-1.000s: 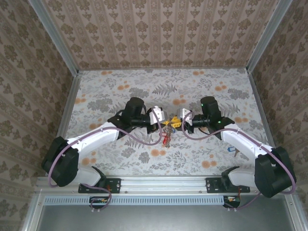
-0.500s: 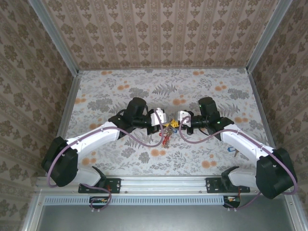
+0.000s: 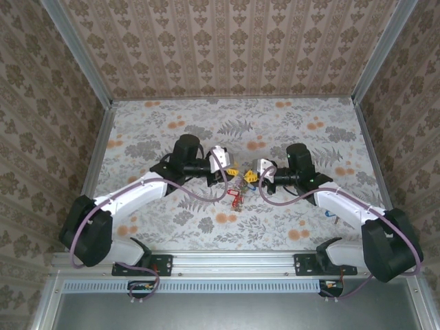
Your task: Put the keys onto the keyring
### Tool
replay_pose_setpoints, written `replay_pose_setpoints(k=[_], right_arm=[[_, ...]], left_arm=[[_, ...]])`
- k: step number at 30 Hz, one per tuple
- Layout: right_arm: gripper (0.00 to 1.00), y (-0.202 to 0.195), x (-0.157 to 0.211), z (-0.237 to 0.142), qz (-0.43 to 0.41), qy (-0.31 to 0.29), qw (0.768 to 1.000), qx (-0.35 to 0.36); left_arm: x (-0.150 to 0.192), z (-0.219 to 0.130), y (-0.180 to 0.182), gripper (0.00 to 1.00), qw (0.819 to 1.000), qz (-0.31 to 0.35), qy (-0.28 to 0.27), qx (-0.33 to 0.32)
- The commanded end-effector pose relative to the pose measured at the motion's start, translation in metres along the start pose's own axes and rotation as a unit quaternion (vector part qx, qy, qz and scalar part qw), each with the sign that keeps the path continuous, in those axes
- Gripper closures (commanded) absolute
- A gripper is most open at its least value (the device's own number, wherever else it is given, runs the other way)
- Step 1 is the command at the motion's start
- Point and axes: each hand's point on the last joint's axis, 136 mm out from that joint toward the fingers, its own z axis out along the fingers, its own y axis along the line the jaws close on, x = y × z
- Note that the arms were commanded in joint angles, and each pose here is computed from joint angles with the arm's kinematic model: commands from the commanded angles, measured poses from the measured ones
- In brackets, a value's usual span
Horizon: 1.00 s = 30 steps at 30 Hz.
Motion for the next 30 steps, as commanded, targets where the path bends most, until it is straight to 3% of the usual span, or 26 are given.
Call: replay_pose_setpoints(k=[1, 16, 25, 30], right_arm=[[1.0, -0.003, -0.02, -0.001, -0.003, -0.057, 0.998, -0.006], [1.0, -0.003, -0.016, -0.002, 0.03, -0.079, 0.996, -0.018], [1.0, -0.004, -0.016, -0.001, 0.031, -0.079, 0.996, -0.022], [1.0, -0.004, -0.017, -0.001, 0.031, -0.079, 0.996, -0.022]], left_arm=[[-0.004, -0.003, -0.01, 0.74, 0.998, -0.029, -0.035, 0.051], [0.009, 0.009, -0.015, 0.68, 0.996, -0.029, -0.014, 0.089], [0.001, 0.018, -0.014, 0.68, 0.995, -0.019, -0.023, 0.093], [0.0, 0.022, -0.017, 0.73, 0.995, -0.018, -0.024, 0.1]])
